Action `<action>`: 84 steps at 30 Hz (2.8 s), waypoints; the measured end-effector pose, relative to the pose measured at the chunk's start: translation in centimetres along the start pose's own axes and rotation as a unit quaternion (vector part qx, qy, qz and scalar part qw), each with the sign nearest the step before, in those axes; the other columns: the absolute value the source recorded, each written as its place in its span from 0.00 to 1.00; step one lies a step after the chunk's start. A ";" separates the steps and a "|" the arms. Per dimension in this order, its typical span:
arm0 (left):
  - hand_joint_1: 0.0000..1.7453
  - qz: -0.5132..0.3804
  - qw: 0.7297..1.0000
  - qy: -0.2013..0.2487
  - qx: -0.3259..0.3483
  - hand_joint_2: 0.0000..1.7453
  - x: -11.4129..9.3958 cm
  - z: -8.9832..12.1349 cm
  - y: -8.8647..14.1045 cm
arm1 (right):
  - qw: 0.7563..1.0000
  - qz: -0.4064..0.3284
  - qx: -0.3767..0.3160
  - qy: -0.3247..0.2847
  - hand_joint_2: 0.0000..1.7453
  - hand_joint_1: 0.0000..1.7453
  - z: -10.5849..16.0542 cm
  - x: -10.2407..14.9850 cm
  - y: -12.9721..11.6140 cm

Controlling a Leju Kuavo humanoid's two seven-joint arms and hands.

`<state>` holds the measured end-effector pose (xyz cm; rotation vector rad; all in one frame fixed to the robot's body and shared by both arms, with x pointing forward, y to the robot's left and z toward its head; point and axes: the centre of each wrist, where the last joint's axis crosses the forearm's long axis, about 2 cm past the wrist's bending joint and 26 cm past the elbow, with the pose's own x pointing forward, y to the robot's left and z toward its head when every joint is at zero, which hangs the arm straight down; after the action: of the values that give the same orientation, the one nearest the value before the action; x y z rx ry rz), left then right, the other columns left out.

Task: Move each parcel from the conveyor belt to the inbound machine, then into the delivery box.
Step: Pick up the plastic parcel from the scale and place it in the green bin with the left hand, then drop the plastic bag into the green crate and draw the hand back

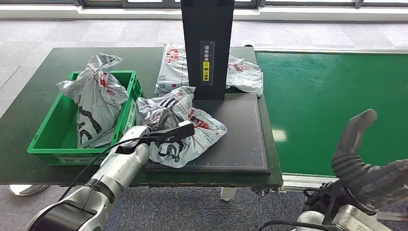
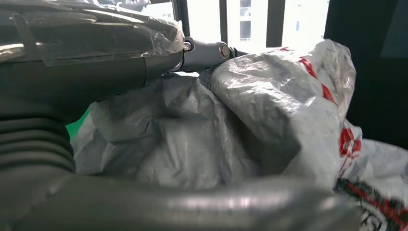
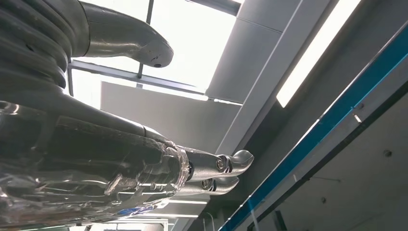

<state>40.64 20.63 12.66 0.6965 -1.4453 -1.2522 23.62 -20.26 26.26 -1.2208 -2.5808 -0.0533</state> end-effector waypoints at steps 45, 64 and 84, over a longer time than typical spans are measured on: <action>1.00 0.003 0.999 0.003 0.040 1.00 3.4 -2.0 0.9 | 0.999 0.038 -0.001 0.013 1.00 0.00 -1.3 1.6 -0.6; 1.00 -0.094 0.925 0.167 0.328 1.00 -6.9 -1.0 14.6 | 1.000 0.005 -0.009 0.002 1.00 0.00 -0.9 1.4 -0.6; 1.00 -0.228 0.866 0.386 0.223 1.00 -16.1 3.8 10.7 | 1.000 -0.005 0.006 -0.004 1.00 0.00 0.3 0.9 -0.3</action>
<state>43.70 39.44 17.77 1.7117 -0.8959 -0.7857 22.82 -19.75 26.23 -1.2063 -2.5898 -0.0354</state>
